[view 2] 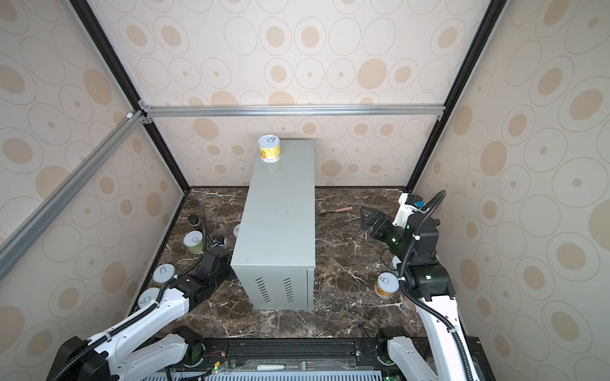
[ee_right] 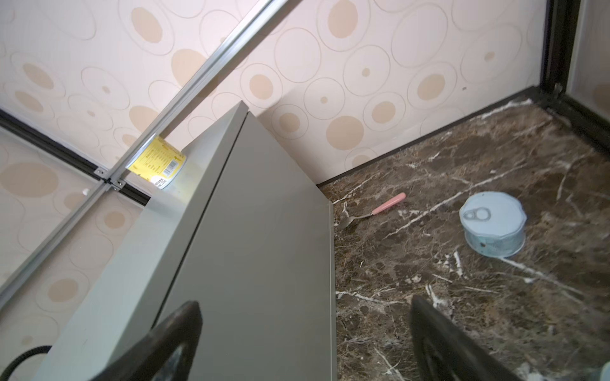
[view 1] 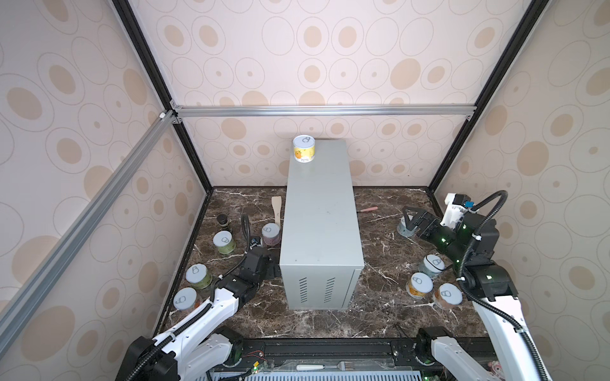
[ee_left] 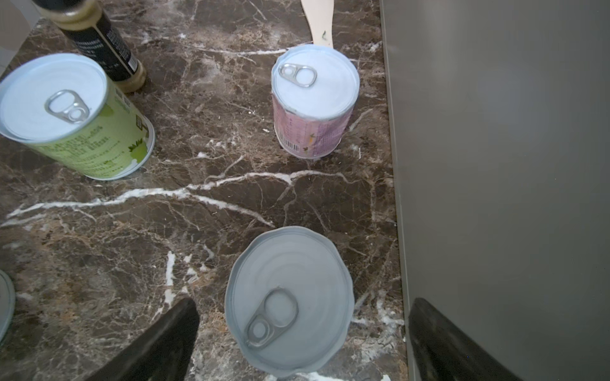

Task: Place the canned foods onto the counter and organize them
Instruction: 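Withdraw the right gripper toward the cans while the left gripper lowers to a pink can, then close the left gripper on the pink can and lift it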

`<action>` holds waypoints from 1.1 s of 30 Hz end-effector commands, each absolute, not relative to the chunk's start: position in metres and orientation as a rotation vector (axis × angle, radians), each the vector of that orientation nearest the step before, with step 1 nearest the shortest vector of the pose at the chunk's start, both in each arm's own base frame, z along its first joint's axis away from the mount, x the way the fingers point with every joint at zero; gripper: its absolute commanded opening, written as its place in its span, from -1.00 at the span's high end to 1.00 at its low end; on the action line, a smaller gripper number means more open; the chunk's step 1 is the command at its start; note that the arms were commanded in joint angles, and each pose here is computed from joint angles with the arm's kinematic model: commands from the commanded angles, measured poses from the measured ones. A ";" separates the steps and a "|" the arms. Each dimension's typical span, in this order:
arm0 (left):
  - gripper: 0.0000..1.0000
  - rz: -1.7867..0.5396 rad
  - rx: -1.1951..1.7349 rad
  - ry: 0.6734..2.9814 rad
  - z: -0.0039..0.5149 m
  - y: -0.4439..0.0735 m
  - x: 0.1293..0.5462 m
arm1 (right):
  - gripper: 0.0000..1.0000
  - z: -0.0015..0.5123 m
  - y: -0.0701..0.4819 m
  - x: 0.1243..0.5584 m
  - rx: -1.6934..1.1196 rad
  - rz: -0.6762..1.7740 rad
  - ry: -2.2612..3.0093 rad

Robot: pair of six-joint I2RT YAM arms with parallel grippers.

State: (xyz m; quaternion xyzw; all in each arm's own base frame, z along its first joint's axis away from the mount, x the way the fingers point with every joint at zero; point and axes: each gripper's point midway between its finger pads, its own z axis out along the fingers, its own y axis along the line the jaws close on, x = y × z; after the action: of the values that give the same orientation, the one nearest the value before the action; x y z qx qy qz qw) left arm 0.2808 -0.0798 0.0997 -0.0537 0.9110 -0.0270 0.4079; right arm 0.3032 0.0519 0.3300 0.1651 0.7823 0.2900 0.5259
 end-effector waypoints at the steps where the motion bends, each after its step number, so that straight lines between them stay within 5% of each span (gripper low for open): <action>1: -0.98 -0.071 -0.210 2.240 0.100 -0.078 0.287 | -0.99 0.303 0.065 0.307 0.444 0.869 1.905; 15: -0.98 -0.019 -0.256 2.232 0.072 -0.072 0.291 | -1.00 0.226 0.069 0.316 0.429 0.837 2.053; 33: -0.89 0.039 -0.339 2.261 0.040 -0.066 0.295 | -0.99 0.209 0.074 0.324 0.398 0.847 2.095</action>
State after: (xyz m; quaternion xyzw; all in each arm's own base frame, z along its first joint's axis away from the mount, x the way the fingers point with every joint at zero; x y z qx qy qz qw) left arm 0.2938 -0.0693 0.0420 -0.1157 0.9053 0.0114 0.4085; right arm 0.3238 0.0728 0.2109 0.1665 0.8338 0.3332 0.4075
